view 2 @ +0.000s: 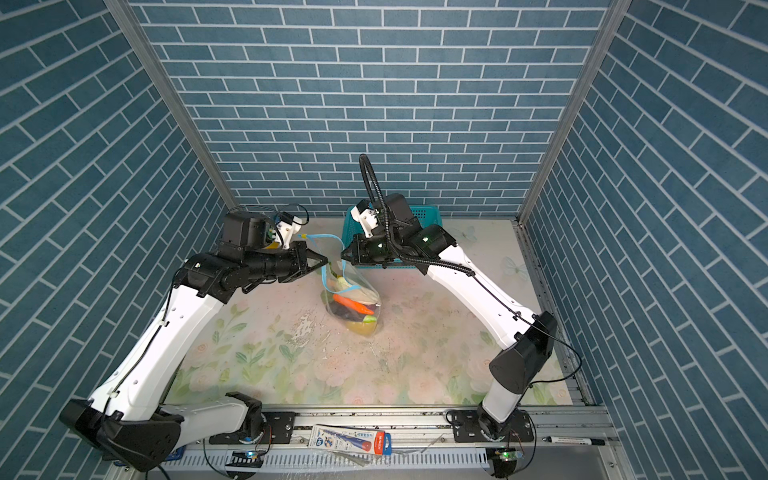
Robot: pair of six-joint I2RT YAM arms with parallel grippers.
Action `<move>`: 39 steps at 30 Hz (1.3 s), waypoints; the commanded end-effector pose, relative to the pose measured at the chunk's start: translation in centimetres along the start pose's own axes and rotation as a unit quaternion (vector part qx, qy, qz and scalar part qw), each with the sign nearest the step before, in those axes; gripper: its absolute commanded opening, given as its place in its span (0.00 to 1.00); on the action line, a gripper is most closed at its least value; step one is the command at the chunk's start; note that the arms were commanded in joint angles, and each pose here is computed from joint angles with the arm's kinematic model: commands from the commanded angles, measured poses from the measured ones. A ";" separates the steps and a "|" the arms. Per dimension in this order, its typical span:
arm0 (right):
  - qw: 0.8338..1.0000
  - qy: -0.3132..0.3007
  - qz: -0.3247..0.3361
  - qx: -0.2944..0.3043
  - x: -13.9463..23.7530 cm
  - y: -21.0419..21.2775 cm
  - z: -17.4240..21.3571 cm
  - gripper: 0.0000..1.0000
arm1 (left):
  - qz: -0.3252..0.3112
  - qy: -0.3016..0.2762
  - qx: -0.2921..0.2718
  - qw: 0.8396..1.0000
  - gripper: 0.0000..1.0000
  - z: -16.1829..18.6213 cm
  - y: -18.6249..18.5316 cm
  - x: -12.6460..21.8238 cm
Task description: Place the food in the zip-top bag and seal the zipper
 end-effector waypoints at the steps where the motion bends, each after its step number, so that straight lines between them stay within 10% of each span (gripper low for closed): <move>1: 0.998 -0.012 -0.032 0.043 1.3 2.4 -0.7 0.00 | 0.008 -0.019 -0.017 1.000 0.00 -0.7 -1.1 0.7; 34: 0.996 0.018 -0.020 0.080 -0.8 -0.7 0.6 0.00 | 0.014 0.023 -0.003 1.000 0.00 1.3 -0.4 -3.7; 39: 0.994 -0.002 -0.008 0.107 0.1 -0.6 0.2 0.25 | 0.011 0.021 -0.008 1.000 0.00 1.5 -0.4 -3.4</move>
Point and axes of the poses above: each gripper's point midway between its finger pads, its own x axis back along the fingers, its own y axis along the line the jaws close on, z = x × y, the point moved 3 cm from there along x, back along the fingers, and after that the axes turned 11 degrees about -x, right-handed, at the moved point
